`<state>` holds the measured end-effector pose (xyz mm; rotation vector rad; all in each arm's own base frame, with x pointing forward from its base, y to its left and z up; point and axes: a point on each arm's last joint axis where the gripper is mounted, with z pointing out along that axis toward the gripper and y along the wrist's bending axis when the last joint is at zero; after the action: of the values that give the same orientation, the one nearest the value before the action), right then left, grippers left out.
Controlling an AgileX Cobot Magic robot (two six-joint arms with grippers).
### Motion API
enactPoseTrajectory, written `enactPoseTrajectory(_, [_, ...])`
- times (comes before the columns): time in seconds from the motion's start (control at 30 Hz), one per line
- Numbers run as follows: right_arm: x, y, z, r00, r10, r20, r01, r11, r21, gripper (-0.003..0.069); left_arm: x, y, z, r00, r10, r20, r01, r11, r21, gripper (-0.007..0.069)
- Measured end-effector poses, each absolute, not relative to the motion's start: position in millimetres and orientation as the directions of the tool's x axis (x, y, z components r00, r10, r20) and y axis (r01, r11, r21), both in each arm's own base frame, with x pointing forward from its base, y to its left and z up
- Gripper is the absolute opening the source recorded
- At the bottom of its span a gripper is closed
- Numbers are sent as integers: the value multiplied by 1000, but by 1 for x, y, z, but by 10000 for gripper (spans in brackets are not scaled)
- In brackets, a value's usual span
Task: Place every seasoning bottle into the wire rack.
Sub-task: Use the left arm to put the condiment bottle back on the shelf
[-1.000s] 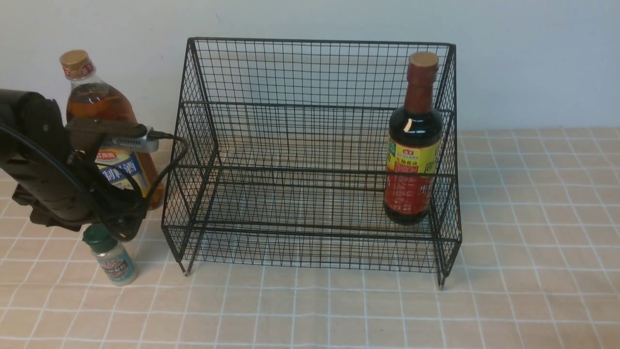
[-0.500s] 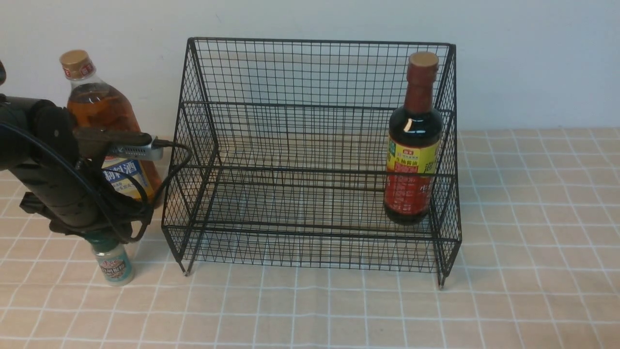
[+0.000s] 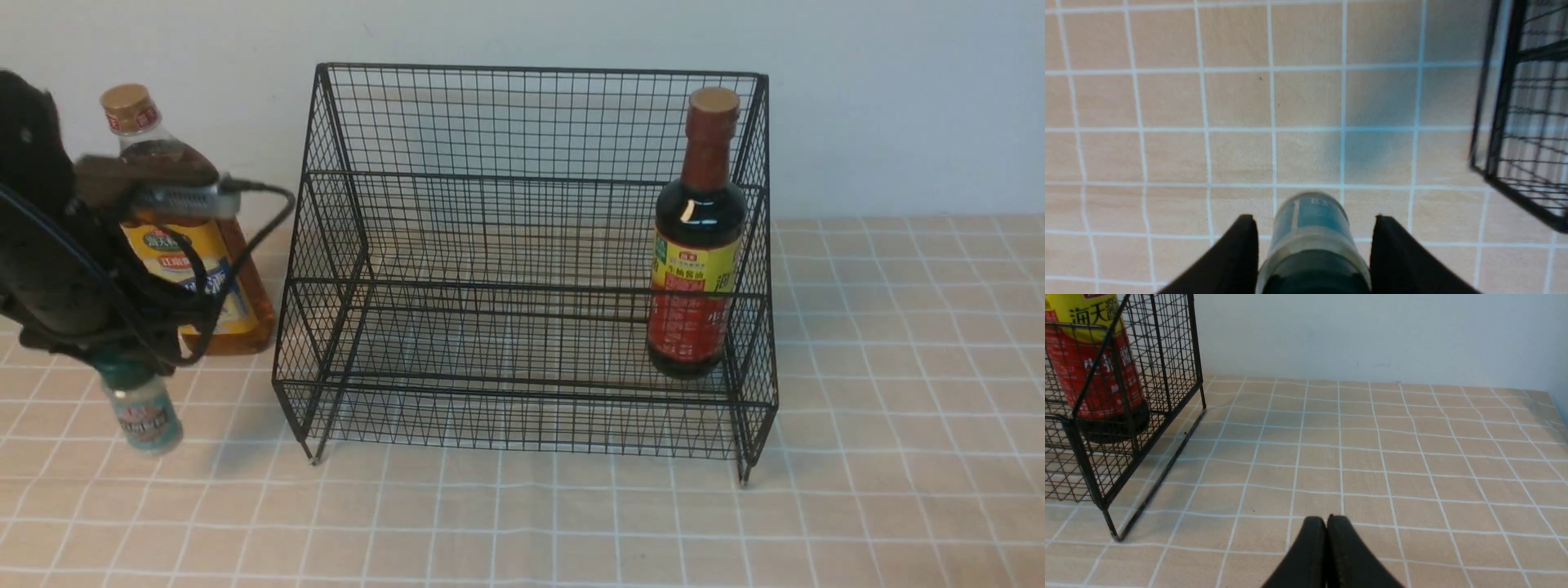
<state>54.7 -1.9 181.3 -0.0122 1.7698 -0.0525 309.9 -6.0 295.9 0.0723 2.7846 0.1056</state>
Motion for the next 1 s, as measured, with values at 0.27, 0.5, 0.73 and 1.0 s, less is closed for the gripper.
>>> enactPoseTrajectory(0.27, [55,-2,181,-198,-37,-979,21,999,-42,-13,285,-56,364,-812,177,-556,184,982,43,318])
enactPoseTrajectory(0.5, [55,-2,181,-198,-37,-979,21,999,-42,-13,299,-119,344,-769,232,-596,294,956,-8,318])
enactPoseTrajectory(0.73, [55,-2,181,-198,-37,-979,21,999,-42,-13,326,-133,296,-831,240,-503,263,964,24,318])
enactPoseTrajectory(1.0, [55,-2,181,-198,-37,-979,21,999,-42,-13,341,-139,257,-879,260,-399,264,963,46,318])
